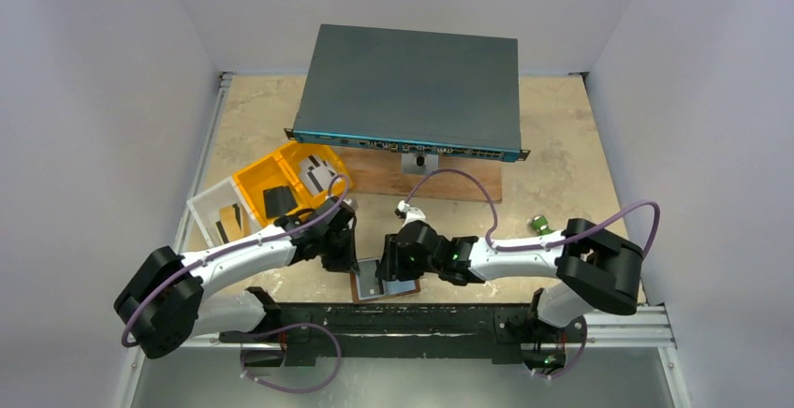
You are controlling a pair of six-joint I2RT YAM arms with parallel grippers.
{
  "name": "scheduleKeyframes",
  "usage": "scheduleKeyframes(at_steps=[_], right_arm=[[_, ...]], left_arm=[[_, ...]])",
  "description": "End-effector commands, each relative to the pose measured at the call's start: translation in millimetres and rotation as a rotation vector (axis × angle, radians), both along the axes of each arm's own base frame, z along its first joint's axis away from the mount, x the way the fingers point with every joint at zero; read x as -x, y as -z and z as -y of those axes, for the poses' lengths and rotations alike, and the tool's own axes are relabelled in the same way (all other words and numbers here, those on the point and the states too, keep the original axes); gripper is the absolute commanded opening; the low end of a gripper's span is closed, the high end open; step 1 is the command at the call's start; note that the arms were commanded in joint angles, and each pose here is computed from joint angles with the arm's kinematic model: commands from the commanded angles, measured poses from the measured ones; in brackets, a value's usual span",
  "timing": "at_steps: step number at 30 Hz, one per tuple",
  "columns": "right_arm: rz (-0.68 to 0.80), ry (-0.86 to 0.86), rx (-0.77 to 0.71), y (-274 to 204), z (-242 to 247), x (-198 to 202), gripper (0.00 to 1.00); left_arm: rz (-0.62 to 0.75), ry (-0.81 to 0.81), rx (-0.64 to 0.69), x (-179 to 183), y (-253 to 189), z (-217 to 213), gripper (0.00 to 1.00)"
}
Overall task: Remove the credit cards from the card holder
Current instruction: Remove the credit card from the card holder.
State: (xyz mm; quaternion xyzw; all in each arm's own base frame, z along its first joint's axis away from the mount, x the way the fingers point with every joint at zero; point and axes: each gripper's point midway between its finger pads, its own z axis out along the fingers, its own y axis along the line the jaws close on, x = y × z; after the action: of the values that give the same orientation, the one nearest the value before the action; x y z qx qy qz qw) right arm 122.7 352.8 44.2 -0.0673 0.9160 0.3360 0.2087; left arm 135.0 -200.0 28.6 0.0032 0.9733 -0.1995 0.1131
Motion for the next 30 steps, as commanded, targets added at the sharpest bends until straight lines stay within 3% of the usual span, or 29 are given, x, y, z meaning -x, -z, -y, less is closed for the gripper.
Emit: scheduleKeyframes(at_steps=[1, 30], right_arm=[[0.026, -0.042, -0.078, -19, -21, -3, 0.37], [-0.059, -0.007, -0.072, 20, -12, 2, 0.36]], left_arm=[[0.015, -0.020, 0.007, -3, 3, -1, 0.06], [-0.043, 0.006, 0.072, 2, 11, 22, 0.03]])
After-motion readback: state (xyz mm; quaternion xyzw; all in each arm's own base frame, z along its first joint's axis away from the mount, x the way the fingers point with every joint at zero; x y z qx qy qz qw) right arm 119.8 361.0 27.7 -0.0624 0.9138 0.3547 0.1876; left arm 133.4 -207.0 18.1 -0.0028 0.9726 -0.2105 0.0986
